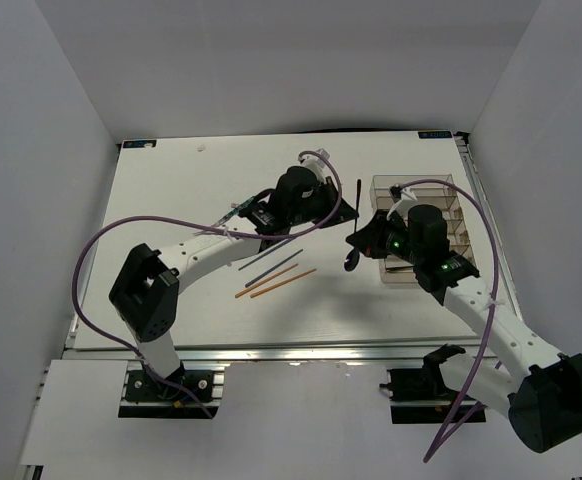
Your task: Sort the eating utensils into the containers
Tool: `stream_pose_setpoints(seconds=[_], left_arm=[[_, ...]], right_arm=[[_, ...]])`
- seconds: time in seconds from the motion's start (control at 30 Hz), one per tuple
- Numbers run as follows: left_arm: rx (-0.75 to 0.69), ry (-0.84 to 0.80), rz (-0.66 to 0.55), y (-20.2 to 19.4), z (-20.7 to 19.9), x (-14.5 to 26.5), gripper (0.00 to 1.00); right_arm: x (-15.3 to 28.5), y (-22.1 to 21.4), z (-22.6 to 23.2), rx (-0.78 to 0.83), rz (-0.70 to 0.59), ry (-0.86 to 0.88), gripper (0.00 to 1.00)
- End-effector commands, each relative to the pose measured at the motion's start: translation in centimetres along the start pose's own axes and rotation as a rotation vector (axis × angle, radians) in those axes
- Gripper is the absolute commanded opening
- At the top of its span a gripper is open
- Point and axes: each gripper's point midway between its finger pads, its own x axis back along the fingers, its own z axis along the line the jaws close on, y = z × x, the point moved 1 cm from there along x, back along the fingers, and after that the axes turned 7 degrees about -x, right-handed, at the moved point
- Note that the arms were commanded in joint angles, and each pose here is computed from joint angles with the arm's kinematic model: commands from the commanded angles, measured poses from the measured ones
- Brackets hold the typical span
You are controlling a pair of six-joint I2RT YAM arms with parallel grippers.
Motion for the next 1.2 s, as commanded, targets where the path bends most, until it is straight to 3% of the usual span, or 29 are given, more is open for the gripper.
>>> stream_pose_setpoints(seconds=[0.0, 0.03, 0.1, 0.13, 0.17, 0.27, 0.4, 0.57, 0.83, 1.17], left_arm=[[-0.033, -0.099, -0.014, 1.1, -3.0, 0.7, 0.0], [-0.041, -0.089, -0.004, 1.0, -2.9, 0.7, 0.1], [-0.101, -0.016, -0.04, 2.6, -2.5, 1.0, 0.4], [-0.115, 0.075, -0.016, 2.3, -1.0, 1.5, 0.8], [-0.14, 0.136, -0.031, 2.9, -0.3, 2.1, 0.98], [-0.219, 0.462, -0.194, 7.0, 3.6, 6.2, 0.98], [-0.262, 0.616, -0.276, 8.0, 5.6, 11.4, 0.98], [-0.33, 0.712, -0.262, 7.1, 7.2, 15.7, 0.98], [-0.396, 0.787, -0.209, 4.9, 9.4, 19.8, 0.98], [-0.436, 0.887, -0.165, 3.0, 12.0, 22.4, 0.98]], right_arm=[[-0.4, 1.7, 1.2, 0.019, -0.077, 0.055, 0.0], [-0.4, 1.9, 0.9, -0.003, -0.092, 0.031, 0.0], [-0.3, 1.7, -0.3, -0.059, -0.088, -0.043, 0.0], [-0.1, 2.2, -1.6, -0.095, -0.122, -0.13, 0.0], [0.1, 2.2, -2.8, -0.173, -0.133, -0.197, 0.0], [2.2, 2.1, -7.6, -0.354, -0.24, -0.464, 0.0], [5.6, 3.1, -11.8, -0.501, -0.412, -0.674, 0.0], [8.4, 3.1, -16.1, -0.653, -0.528, -0.893, 0.0], [8.5, 2.3, -20.4, -0.774, -0.547, -1.077, 0.0], [7.3, 0.6, -21.7, -0.829, -0.515, -1.111, 0.0]])
